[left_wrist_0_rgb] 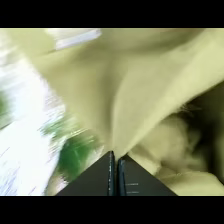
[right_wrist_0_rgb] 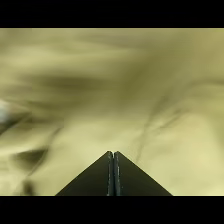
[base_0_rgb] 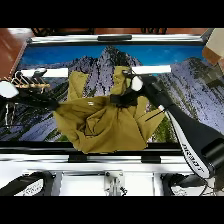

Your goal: Fold the shirts.

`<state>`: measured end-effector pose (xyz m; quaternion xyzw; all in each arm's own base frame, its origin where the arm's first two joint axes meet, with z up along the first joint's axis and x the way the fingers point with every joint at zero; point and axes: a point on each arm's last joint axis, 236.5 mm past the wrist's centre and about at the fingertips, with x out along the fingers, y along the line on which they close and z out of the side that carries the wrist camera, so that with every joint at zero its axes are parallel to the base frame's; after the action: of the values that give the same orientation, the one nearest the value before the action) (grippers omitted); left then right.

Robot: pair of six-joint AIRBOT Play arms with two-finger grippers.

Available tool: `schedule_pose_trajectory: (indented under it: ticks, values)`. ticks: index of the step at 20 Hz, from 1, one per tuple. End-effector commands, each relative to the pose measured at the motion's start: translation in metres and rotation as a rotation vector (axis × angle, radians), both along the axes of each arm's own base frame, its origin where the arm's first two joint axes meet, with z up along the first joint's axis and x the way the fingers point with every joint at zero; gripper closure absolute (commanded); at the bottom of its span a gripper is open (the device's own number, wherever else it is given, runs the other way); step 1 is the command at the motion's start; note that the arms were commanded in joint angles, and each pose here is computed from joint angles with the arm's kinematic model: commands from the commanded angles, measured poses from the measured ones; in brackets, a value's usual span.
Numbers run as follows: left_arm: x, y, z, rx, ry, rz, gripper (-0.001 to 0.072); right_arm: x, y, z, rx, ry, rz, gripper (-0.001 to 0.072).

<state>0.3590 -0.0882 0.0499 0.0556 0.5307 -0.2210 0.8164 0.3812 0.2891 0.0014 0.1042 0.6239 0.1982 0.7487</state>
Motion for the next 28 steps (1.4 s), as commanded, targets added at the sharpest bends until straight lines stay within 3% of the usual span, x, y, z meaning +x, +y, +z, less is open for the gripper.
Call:
schedule_pose_trajectory:
  ticks: [1, 5, 9, 10, 11, 12, 18, 20, 25, 28]
  values:
    - [-0.001, -0.012, 0.008, -0.06, 0.006, 0.018, 0.066, -0.019, 0.012, 0.028, 0.022, -0.063, 0.155, 0.0657]
    - [0.009, -0.031, 0.053, -0.161, -0.071, 0.023, 0.066, -0.032, -0.002, 0.088, 0.045, -0.175, 0.182, 0.0657]
    - [0.006, -0.032, 0.067, -0.17, -0.077, 0.02, 0.066, -0.045, -0.016, 0.105, 0.025, -0.157, 0.137, 0.0655]
    - [0.004, -0.033, 0.063, -0.169, -0.059, 0.018, 0.066, -0.043, -0.012, 0.1, 0.032, -0.148, 0.118, 0.0618]
    - [0.001, -0.032, 0.057, -0.166, -0.044, 0.019, 0.066, -0.042, -0.002, 0.092, 0.042, -0.132, 0.12, 0.035]
    - [-0.002, -0.03, 0.048, -0.155, -0.025, 0.021, 0.066, -0.045, 0.009, 0.079, 0.044, -0.107, 0.145, 0.0247]
    - [-0.012, -0.009, 0.016, -0.099, 0.043, 0.055, 0.066, -0.074, 0.093, -0.03, 0.009, 0.013, 0.267, 0.0247]
    - [-0.01, 0.002, 0.014, -0.097, 0.047, 0.084, 0.066, -0.068, 0.111, -0.046, 0.046, 0.0, 0.262, 0.0103]
    - [-0.008, 0.01, 0.014, -0.099, 0.044, 0.111, 0.066, -0.051, 0.126, -0.059, 0.099, -0.036, 0.216, 0.0099]
    - [-0.008, 0.01, 0.014, -0.099, 0.043, 0.111, 0.066, -0.06, 0.148, -0.062, 0.204, 0.038, 0.172, 0.01]
